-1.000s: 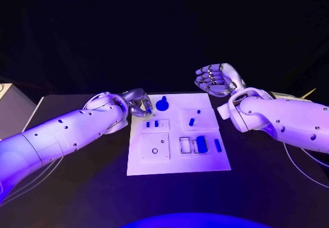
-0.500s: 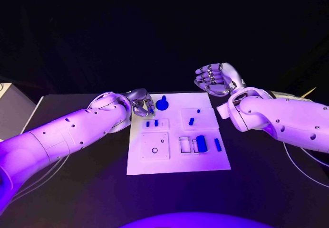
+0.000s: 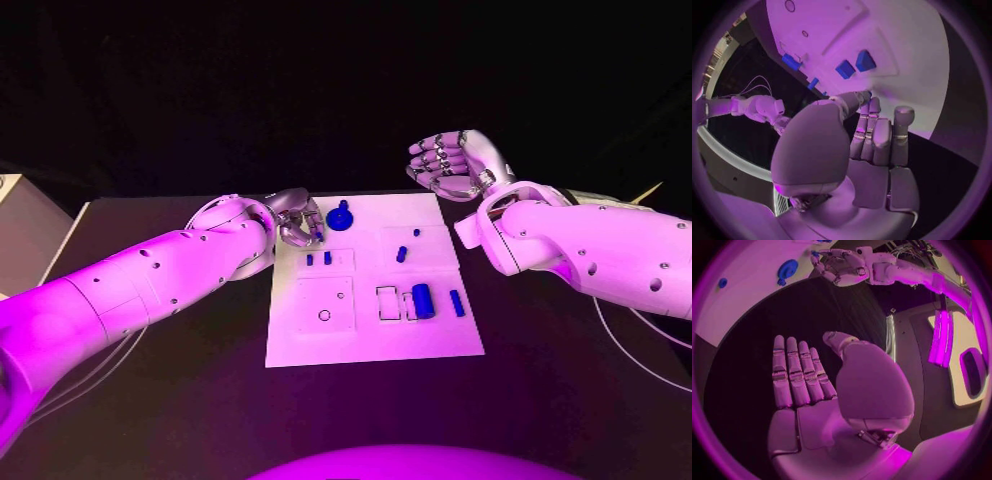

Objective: Assemble the parts on the task board

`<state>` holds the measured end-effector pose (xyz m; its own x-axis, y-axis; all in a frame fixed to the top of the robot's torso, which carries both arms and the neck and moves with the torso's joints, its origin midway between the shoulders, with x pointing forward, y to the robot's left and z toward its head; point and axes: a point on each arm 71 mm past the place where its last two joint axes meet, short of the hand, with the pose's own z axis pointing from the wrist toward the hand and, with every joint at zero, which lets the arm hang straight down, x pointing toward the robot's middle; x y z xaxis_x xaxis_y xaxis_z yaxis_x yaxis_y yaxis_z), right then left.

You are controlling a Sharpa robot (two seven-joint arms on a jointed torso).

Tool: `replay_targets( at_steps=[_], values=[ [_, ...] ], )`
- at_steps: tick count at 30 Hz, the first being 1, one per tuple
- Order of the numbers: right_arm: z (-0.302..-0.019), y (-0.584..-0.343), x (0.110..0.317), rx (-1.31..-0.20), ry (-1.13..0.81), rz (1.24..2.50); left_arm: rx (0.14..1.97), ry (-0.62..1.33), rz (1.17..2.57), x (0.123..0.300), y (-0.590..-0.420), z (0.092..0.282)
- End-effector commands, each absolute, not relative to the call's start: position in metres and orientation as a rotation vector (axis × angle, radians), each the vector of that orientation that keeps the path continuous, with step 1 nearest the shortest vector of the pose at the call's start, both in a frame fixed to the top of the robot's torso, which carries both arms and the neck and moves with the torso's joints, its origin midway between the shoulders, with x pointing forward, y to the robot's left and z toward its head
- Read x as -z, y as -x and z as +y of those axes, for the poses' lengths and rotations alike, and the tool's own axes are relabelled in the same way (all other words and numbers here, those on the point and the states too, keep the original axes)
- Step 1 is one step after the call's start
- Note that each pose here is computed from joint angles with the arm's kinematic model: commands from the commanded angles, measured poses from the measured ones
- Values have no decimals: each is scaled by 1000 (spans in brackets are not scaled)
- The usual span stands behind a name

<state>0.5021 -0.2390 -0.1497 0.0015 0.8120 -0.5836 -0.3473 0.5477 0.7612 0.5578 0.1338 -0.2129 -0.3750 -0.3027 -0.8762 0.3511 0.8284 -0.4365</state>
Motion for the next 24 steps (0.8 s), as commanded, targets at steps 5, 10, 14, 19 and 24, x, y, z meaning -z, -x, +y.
replay_targets(
  at_steps=[5,10,14,19,24],
  values=[
    [-237,-501,149,-977,-450,1263,688,-51,1851,215,-557,132],
    [-237,-501,149,-978,-450,1263,689,-52,1853,215,-557,131],
    [-236,-501,149,-979,-449,1264,688,-56,1862,216,-557,129],
    [-236,-501,149,-979,-450,1265,689,-63,1873,218,-557,127],
    [-236,-501,149,-979,-450,1265,693,-68,1873,218,-556,125]
  ],
)
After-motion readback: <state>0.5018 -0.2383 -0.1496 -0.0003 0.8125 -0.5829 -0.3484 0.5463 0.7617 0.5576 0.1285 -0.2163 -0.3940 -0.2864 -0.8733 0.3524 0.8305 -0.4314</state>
